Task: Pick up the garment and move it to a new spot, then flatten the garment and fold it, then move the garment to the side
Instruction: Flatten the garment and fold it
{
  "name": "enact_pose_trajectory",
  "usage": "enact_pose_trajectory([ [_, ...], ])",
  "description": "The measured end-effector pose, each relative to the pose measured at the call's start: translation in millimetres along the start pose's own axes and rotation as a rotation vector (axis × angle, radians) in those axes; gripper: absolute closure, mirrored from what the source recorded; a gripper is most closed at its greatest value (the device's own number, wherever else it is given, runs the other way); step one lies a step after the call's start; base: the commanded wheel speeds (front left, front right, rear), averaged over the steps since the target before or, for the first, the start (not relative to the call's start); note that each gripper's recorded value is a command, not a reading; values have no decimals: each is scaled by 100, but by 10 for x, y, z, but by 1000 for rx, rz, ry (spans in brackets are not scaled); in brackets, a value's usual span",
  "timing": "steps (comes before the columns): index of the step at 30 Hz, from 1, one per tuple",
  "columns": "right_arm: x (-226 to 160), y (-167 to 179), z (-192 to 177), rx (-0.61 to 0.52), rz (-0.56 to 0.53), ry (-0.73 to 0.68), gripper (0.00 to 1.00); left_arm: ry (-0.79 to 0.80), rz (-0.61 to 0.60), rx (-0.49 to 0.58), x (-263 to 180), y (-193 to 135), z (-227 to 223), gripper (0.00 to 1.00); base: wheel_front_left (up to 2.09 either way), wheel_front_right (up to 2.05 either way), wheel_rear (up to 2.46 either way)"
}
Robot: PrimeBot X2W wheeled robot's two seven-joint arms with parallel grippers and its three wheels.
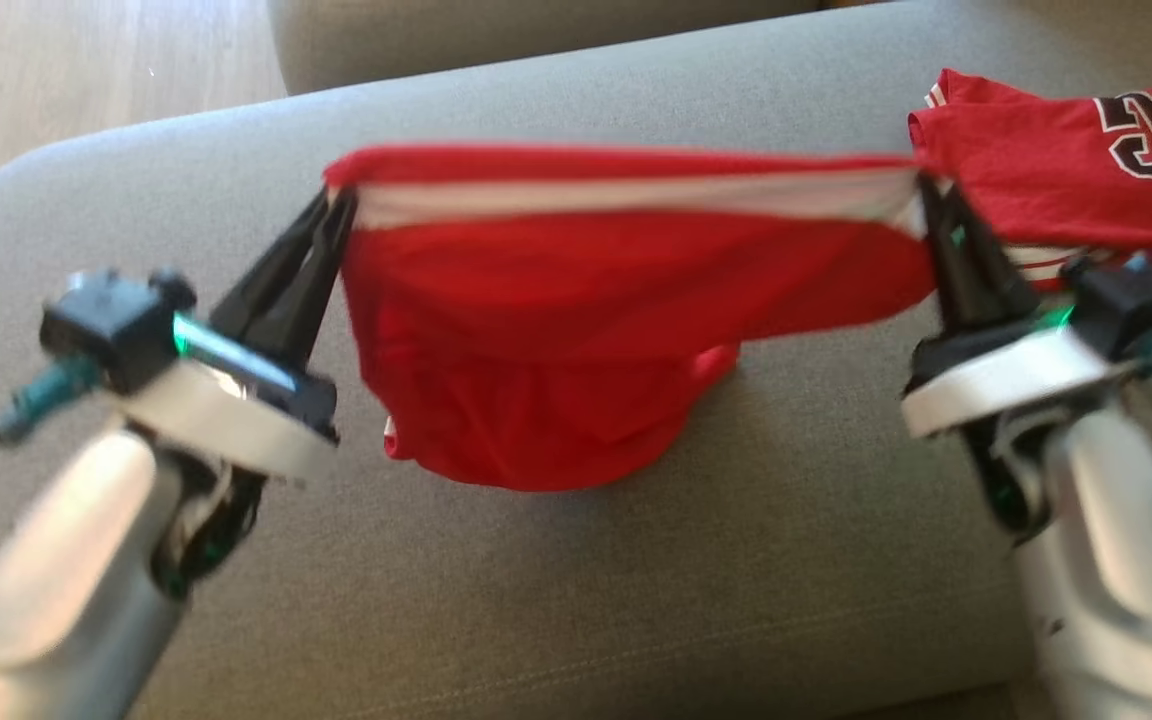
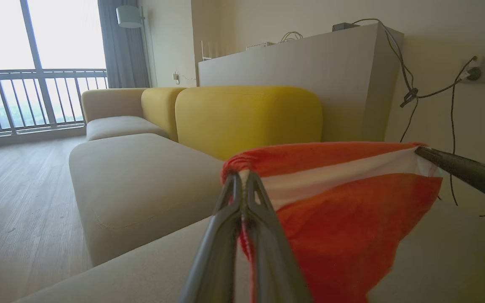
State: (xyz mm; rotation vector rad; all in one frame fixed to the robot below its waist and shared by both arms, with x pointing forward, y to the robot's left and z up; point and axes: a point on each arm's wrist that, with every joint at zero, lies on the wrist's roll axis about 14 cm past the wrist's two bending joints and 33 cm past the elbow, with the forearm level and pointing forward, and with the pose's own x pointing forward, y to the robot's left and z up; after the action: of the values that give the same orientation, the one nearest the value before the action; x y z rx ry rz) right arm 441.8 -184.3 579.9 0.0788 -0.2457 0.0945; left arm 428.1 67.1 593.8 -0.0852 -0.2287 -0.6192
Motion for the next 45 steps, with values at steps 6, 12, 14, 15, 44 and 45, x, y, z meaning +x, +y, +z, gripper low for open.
enact_pose_trajectory([
  [6, 397, -117, 553, -61, 11, -80, 100, -76, -142, 86, 470, -116, 573, 100, 0, 0, 0],
  [12, 1056, -93, 1018, -157, 47, -165, 100, -183, -165, 183, 1089, 71, 1054, 100, 0, 0, 0],
  [14, 1294, -79, 1115, -204, 57, -191, 100, -217, -157, 222, 1284, 176, 1112, 100, 0, 0, 0],
  [15, 1412, -78, 1162, -234, 60, -210, 100, -231, -157, 250, 1380, 231, 1119, 100, 0, 0, 0],
  [44, 325, -62, -1500, -24, 120, 439, 100, 397, -384, 141, -150, -199, -1763, 100, 0, 0, 0],
  [45, 175, -114, -1500, -16, 106, 472, 100, 423, -401, 148, -268, -233, -1774, 100, 0, 0, 0],
])
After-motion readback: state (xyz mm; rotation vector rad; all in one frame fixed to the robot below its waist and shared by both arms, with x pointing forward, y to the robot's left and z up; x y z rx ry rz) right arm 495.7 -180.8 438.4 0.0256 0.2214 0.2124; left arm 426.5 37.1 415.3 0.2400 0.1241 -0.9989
